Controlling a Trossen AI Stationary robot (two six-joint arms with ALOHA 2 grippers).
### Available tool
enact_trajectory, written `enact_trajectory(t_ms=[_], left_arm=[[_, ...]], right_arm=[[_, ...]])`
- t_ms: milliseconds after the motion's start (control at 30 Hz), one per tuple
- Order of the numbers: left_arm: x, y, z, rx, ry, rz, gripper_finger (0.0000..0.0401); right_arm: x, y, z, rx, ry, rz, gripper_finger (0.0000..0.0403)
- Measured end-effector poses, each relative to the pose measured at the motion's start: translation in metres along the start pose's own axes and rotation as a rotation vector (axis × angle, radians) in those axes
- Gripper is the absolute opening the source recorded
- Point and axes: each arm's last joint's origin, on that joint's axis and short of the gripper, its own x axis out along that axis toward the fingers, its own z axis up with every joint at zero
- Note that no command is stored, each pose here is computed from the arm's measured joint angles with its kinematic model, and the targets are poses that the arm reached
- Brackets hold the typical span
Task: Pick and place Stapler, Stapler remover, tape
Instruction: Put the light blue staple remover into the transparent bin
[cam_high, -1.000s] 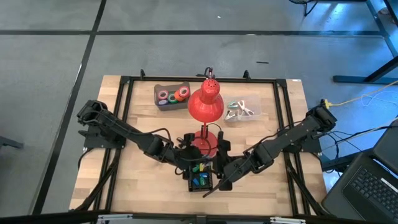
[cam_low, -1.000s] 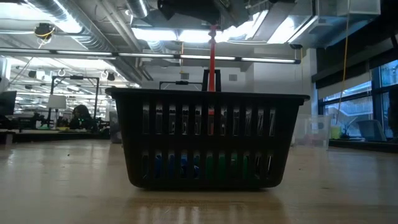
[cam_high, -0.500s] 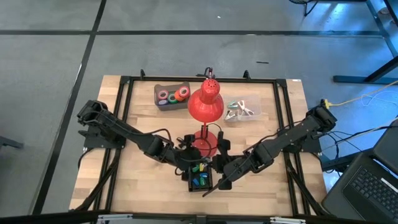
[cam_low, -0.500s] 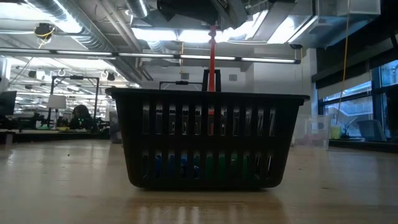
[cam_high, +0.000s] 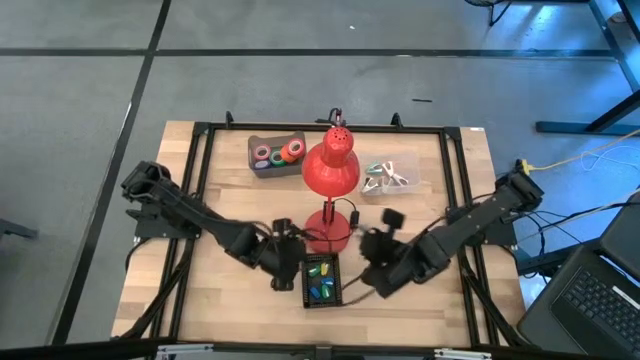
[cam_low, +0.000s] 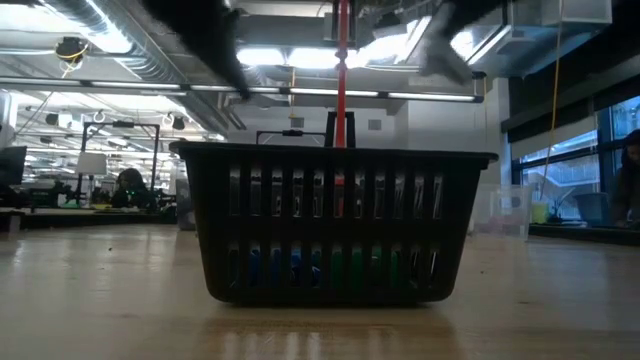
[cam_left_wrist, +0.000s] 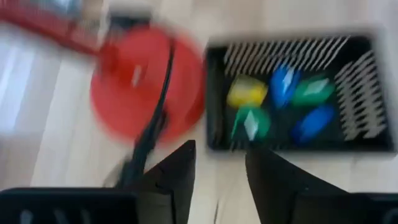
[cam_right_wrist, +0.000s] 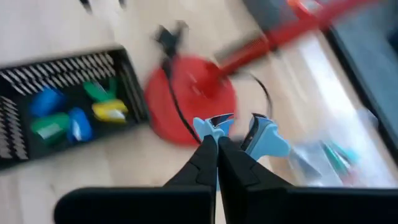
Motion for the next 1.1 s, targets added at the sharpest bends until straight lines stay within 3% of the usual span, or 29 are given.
enact_trajectory(t_ms=[133,300,433,600,800,933,1100], left_arm=[[-0.002,-0.01,-0.016,-0.061,0.084,0.033,0.0142],[-0.006,-0.02,-0.022,-0.035,0.131,-0.041,0.0142],[-0.008,-0.026,-0.025,-0.016,0.137,-0.078,0.0139],[-0.009,-0.028,-0.025,-0.001,0.126,-0.086,0.0142],[-0.009,-0.028,-0.025,-0.003,0.131,-0.099,0.0137],[-0.009,-0.028,-0.025,-0.003,0.132,-0.1,0.0138],[-0.009,-0.028,-0.025,-0.003,0.132,-0.1,0.0141]], right_arm=[[-0.011,-0.015,-0.018,0.054,0.094,-0.165,0.0001],[-0.018,-0.035,-0.029,0.107,0.186,-0.336,0.0],[-0.017,-0.053,-0.024,0.106,0.188,-0.31,0.0],[-0.018,-0.098,-0.025,0.185,0.247,-0.309,0.0],[-0.012,-0.148,-0.042,0.3,0.239,-0.156,0.0],[0.006,-0.171,-0.053,0.354,0.182,-0.054,0.0],[0.037,-0.193,-0.063,0.336,0.186,-0.062,0.0]])
